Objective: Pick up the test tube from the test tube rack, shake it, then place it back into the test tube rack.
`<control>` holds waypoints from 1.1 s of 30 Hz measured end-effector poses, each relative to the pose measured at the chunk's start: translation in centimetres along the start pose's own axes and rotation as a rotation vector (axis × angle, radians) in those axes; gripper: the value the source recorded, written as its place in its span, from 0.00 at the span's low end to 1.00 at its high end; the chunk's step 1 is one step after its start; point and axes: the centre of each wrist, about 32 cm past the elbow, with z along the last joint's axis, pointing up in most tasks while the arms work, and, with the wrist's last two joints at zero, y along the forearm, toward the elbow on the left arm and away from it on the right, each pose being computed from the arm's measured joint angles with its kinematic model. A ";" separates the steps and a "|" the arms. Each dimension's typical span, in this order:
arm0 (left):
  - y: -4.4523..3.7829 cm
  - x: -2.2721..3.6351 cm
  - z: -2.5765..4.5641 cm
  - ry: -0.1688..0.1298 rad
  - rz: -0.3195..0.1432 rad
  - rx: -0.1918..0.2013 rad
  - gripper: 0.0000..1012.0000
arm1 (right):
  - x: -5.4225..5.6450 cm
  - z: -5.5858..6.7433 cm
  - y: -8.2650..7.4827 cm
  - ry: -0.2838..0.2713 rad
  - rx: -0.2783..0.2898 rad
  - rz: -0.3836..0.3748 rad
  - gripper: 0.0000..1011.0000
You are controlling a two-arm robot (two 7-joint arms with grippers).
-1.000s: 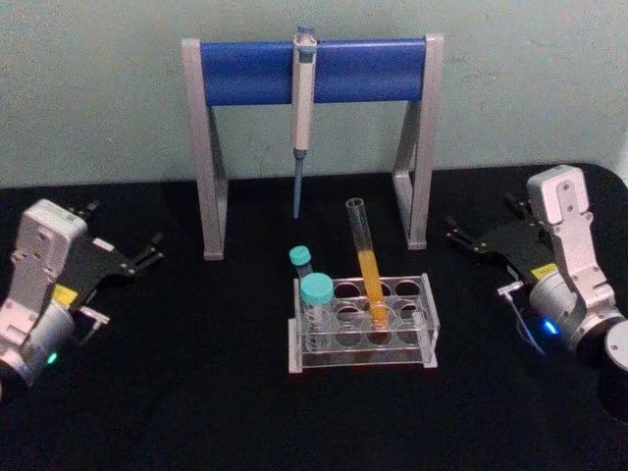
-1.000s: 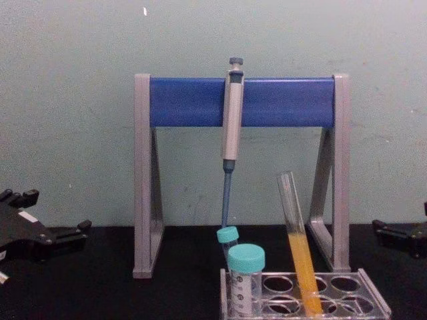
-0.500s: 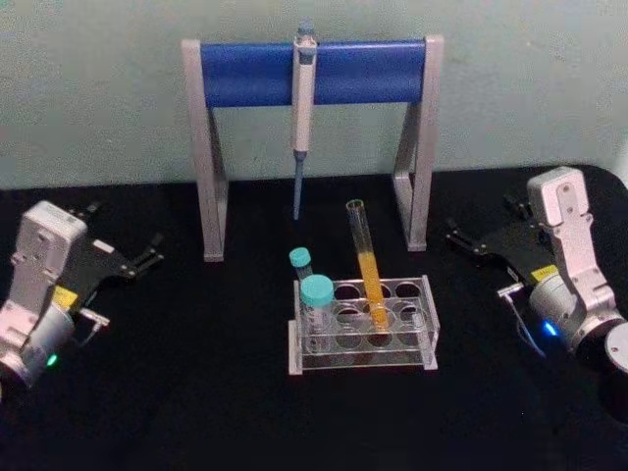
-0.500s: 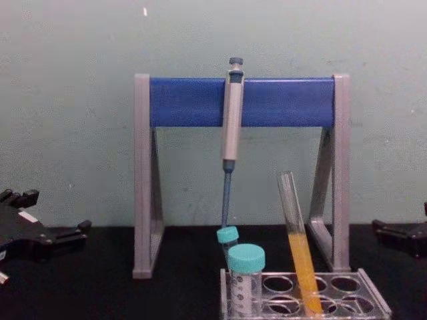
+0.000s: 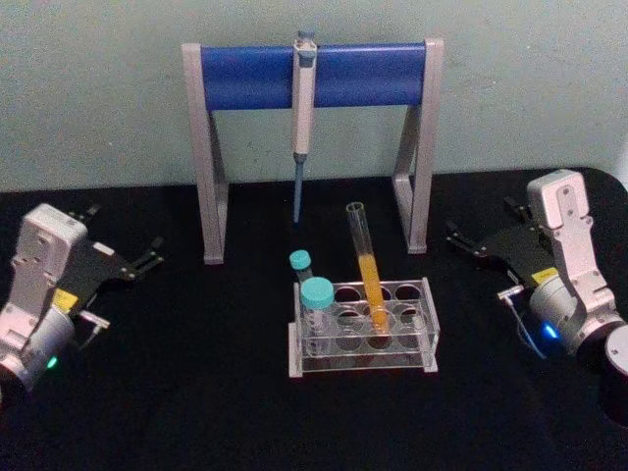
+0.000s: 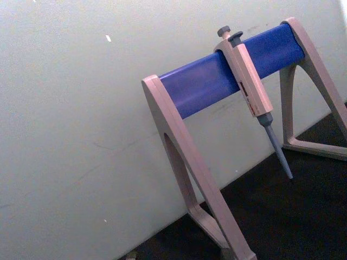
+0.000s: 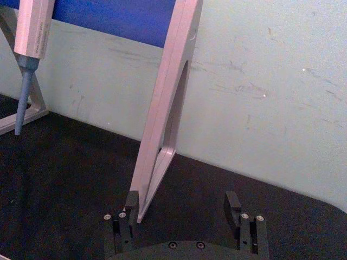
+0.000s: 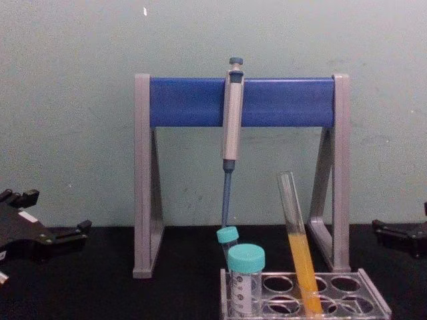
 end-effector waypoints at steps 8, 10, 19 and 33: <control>0.00 0.00 0.00 0.000 0.000 0.000 0.99 | 0.0 0.0 0.0 0.000 0.000 0.000 0.99; 0.00 0.00 0.00 0.000 0.000 0.000 0.99 | 0.0 0.0 0.0 0.000 0.000 0.000 0.99; 0.00 0.00 0.00 0.000 0.000 0.000 0.99 | 0.0 0.0 0.0 0.000 0.000 0.000 0.99; 0.00 0.00 0.00 0.000 0.000 0.000 0.99 | 0.0 0.0 0.0 0.000 0.000 0.000 0.99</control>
